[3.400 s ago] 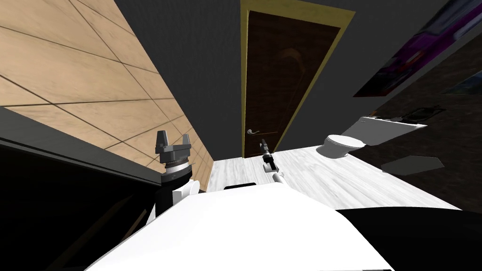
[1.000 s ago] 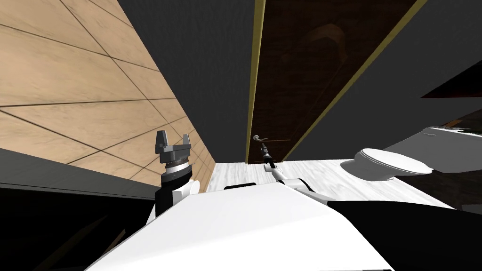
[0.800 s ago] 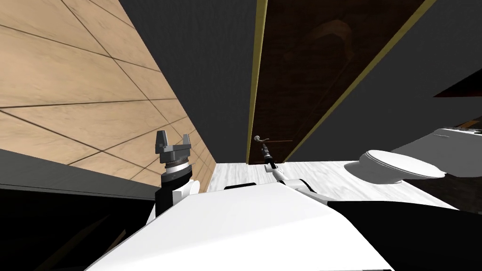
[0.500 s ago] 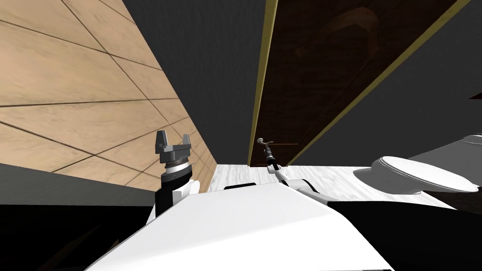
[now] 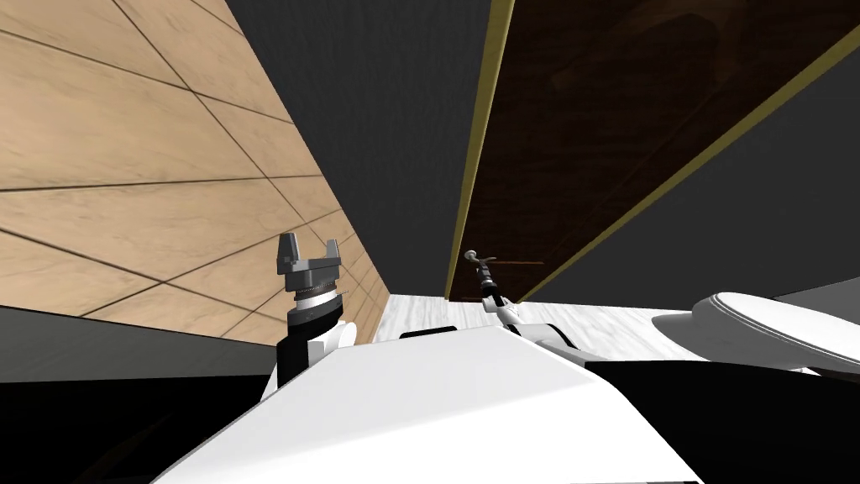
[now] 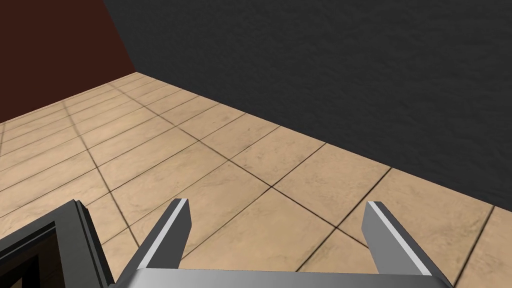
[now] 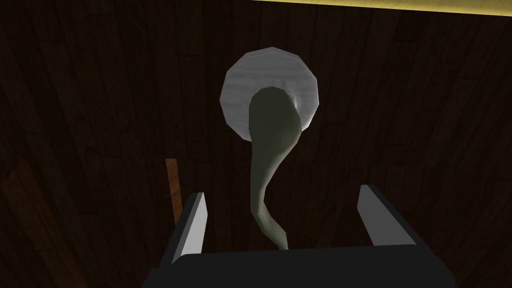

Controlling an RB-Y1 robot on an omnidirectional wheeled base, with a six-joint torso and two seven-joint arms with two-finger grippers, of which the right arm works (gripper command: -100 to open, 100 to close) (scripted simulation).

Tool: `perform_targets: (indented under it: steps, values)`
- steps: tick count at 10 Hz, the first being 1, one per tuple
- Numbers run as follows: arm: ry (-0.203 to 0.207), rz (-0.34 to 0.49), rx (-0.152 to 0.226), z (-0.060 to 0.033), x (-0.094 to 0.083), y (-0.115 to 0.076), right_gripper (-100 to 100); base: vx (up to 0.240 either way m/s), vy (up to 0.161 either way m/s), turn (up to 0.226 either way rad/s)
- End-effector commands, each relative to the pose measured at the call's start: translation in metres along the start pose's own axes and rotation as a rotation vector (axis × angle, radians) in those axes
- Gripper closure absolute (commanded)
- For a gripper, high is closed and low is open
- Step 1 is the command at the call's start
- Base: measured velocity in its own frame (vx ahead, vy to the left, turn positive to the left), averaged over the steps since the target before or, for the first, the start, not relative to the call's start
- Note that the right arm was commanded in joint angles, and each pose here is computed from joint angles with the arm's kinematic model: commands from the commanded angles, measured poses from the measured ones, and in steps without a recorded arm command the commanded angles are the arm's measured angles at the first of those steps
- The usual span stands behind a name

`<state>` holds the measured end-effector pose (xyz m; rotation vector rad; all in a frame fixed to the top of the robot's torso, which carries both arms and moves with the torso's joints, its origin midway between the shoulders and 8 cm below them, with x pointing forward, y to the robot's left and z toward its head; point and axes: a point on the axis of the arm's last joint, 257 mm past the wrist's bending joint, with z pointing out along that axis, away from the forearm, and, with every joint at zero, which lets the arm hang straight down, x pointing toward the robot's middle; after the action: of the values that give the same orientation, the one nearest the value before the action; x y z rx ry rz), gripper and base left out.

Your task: Pull the door open

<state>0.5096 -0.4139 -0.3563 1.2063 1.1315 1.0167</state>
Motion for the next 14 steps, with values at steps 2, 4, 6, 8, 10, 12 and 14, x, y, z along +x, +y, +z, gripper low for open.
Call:
perform_targets:
  steps: [2, 4, 6, 8, 10, 12, 14]
  values:
    - [-0.032, -0.001, 0.001, -0.0110, -0.035, -0.003, -100, 0.153, 0.015, 0.151]
    - [-0.044, -0.001, 0.002, -0.0151, -0.047, -0.003, -100, 0.145, 0.036, 0.066]
    - [-0.043, -0.001, -0.001, -0.0144, -0.046, -0.003, -100, 0.028, -0.005, -0.008]
    - [-0.043, -0.001, -0.001, -0.0144, -0.046, -0.003, 100, -0.003, 0.000, 0.000]
    - [-0.043, -0.001, -0.001, -0.0144, -0.046, -0.003, 100, -0.003, -0.001, 0.003]
    - [-0.043, -0.001, -0.001, -0.0144, -0.046, -0.003, 100, 0.000, 0.000, 0.000]
    - [-0.017, 0.000, 0.000, -0.0160, -0.044, -0.003, 100, -0.164, -0.036, 0.108]
